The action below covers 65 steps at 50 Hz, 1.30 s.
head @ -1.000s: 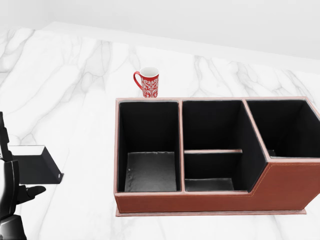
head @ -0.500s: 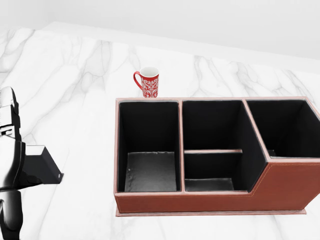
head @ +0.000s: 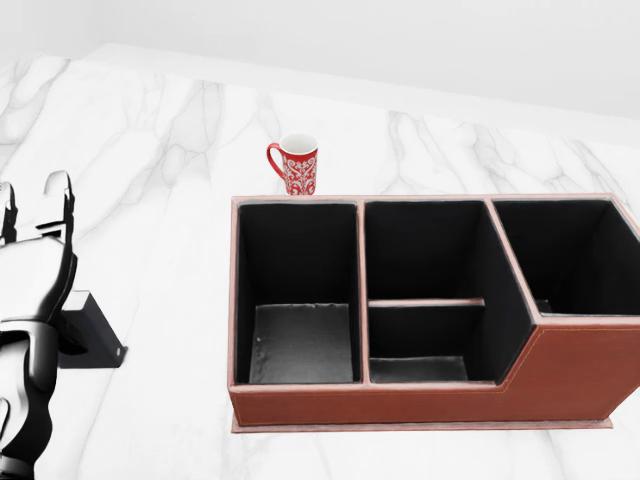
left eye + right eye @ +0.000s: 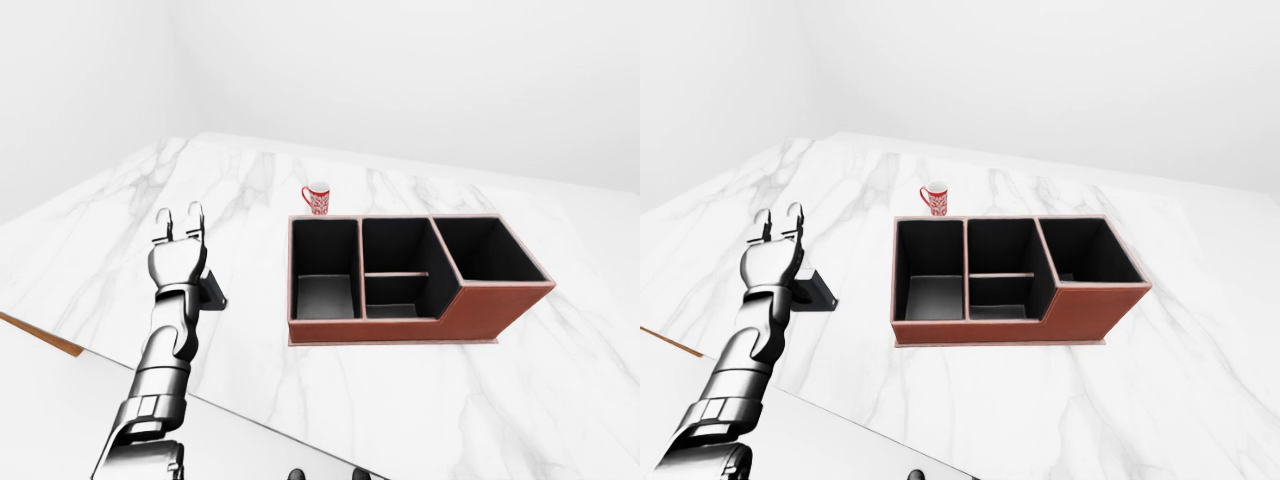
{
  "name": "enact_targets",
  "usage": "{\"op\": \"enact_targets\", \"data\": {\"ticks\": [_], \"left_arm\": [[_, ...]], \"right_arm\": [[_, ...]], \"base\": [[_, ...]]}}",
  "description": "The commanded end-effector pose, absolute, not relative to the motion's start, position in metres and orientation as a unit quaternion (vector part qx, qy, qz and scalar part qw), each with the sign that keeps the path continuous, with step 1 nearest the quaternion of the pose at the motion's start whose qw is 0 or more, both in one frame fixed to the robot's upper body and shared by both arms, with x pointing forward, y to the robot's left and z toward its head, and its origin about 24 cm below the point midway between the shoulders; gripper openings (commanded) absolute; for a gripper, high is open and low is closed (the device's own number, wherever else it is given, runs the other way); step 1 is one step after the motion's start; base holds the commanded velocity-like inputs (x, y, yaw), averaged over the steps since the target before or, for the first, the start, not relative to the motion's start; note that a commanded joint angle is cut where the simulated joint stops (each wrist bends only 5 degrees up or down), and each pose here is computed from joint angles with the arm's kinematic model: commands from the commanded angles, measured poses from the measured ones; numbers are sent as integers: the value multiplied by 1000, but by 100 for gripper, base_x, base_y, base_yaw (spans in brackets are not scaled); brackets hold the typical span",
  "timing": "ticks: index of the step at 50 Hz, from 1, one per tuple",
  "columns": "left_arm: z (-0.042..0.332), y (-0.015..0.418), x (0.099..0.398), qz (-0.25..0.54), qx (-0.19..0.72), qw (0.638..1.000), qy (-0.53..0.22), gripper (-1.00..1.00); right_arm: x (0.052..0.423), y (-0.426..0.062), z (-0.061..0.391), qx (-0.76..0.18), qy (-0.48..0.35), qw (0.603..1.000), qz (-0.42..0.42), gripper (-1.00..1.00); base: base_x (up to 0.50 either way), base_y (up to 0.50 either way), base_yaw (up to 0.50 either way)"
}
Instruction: Pick up the book and place it in the left compartment of the caddy.
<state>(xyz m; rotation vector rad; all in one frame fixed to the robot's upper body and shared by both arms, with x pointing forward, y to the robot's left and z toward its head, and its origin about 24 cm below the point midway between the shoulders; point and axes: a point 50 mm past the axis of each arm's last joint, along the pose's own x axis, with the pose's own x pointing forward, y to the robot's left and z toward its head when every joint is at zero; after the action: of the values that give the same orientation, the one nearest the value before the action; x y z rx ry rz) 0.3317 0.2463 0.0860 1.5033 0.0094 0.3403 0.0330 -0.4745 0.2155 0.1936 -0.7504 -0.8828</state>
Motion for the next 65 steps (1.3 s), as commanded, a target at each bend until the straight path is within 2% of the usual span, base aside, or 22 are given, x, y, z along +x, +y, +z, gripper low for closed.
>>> {"op": "enact_targets", "data": {"ticks": [1,27,65], "left_arm": [[82,259,348,132,696,704,49,100],[59,277,357,70,704,687,164,100],[45,266,360,17,743,641,191,100]], "right_arm": [[33,-474,216,88,-354,834,-415,100],[35,-475,212,89,-345,838,-414,100],[36,-475,212,87,-342,840,-413,100]], "base": [[0,0,0],[0,0,0],[0,0,0]]}}
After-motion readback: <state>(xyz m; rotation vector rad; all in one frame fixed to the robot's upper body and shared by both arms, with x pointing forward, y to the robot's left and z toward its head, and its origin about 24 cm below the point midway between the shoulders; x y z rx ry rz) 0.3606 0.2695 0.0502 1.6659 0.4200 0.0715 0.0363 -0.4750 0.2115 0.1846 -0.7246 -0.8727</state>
